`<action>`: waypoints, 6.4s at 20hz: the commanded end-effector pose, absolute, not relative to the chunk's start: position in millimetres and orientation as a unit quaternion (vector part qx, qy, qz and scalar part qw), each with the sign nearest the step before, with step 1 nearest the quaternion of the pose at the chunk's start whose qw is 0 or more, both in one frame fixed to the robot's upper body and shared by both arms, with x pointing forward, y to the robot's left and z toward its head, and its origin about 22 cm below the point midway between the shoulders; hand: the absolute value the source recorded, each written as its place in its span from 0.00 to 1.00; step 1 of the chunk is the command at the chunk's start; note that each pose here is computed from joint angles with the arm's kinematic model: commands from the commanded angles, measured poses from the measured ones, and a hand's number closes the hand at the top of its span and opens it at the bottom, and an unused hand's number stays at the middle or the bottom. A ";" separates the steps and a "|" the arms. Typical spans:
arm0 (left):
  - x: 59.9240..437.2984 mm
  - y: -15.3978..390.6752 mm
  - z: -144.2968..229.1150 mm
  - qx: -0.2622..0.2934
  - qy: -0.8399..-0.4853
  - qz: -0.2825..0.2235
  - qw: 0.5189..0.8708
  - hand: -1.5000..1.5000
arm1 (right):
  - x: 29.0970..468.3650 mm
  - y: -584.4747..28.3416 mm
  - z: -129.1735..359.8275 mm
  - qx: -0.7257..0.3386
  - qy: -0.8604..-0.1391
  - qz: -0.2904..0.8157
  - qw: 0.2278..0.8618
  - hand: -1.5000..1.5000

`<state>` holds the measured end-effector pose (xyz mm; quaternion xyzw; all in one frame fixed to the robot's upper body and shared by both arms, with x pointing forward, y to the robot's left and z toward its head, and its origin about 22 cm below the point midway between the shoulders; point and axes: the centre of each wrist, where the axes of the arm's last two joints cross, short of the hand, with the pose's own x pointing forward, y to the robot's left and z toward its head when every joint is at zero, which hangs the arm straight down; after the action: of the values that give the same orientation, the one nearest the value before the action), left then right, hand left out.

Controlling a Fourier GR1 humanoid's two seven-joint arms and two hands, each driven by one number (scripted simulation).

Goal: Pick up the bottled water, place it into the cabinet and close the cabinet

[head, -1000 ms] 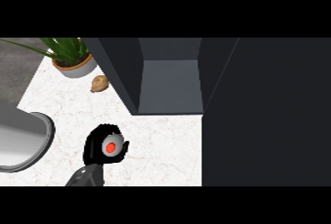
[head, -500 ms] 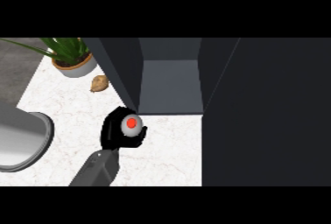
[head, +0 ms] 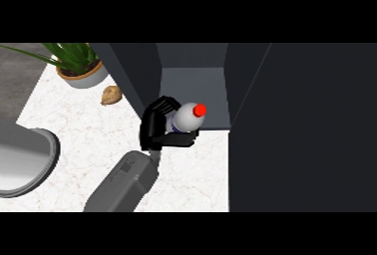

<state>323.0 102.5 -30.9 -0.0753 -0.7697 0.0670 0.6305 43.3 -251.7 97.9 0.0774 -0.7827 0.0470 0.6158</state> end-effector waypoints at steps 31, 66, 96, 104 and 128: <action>426.5 112.8 21.6 0.214 -0.718 0.024 0.662 1.00 | 47.6 -275.2 102.2 0.107 -0.802 0.052 0.586 0.00; 427.9 90.4 49.5 0.028 -0.819 0.027 0.572 0.00 | 25.8 -269.1 127.2 0.111 -0.793 0.048 0.597 0.00; 226.5 112.7 -1.3 -0.215 -0.785 0.030 0.580 1.00 | 36.4 -259.6 126.2 0.162 -0.748 0.209 0.609 1.00; 203.9 171.0 21.4 -0.171 -0.806 0.059 0.563 0.00 | 32.5 -243.5 150.1 0.227 -0.741 0.293 0.560 1.00; 135.9 270.5 39.8 -0.173 -0.795 0.121 0.569 0.00 | 30.7 -181.1 147.0 0.406 -0.683 0.304 0.525 1.00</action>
<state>142.2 263.7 35.8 -0.1617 -0.7952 0.1216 0.5716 39.0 -205.9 113.8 0.3508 -0.6907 0.2673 0.5731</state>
